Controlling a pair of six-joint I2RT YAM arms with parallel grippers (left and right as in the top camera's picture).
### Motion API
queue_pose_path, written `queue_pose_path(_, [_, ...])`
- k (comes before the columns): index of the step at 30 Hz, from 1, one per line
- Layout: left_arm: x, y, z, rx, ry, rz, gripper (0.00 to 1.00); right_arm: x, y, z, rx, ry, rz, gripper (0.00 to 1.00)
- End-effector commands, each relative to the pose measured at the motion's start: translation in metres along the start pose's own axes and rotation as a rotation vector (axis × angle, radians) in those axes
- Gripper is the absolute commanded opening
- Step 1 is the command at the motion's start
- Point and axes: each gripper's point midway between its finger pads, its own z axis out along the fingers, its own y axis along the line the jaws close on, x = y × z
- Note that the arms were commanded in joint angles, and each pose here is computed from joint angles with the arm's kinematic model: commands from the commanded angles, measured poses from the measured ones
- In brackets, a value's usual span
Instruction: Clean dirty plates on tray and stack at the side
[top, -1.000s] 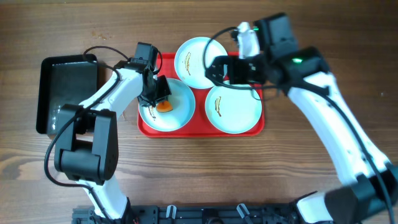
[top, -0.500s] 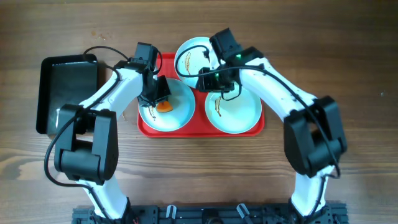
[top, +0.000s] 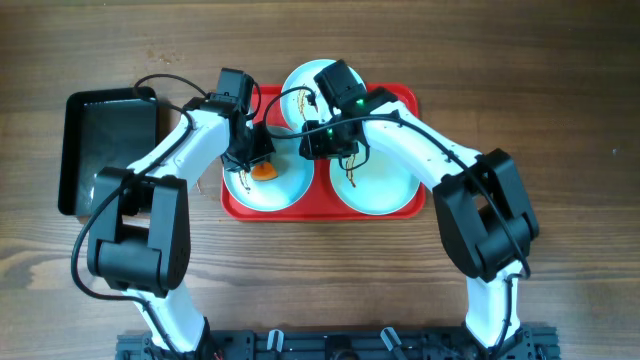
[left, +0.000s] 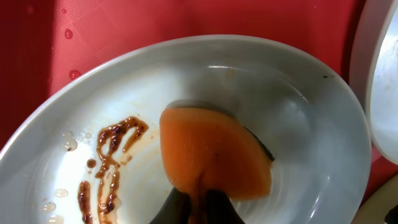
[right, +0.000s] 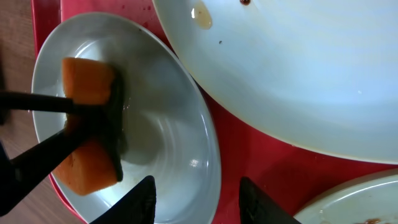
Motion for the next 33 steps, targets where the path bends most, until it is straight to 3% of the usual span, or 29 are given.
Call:
queue_pose_path(1, [0.004, 0.009, 0.006, -0.030, 0.021, -0.013, 0.04, -0.002, -0.011, 0.010, 0.068, -0.019, 0.046, 0.43])
queue_pose_path(14, [0.004, 0.009, 0.006, -0.029, 0.020, -0.012, 0.04, 0.012, -0.025, 0.034, 0.086, -0.003, 0.046, 0.40])
queue_pose_path(22, [0.004, 0.009, 0.006, -0.029, 0.020, -0.012, 0.04, 0.015, -0.027, 0.042, 0.089, 0.013, 0.053, 0.24])
queue_pose_path(26, [0.004, 0.009, 0.006, -0.029, 0.021, -0.012, 0.04, 0.016, -0.028, 0.042, 0.090, 0.014, 0.053, 0.05])
queue_pose_path(33, [0.005, 0.008, 0.006, -0.028, 0.022, -0.011, 0.05, 0.015, -0.032, 0.042, 0.116, 0.007, 0.075, 0.04])
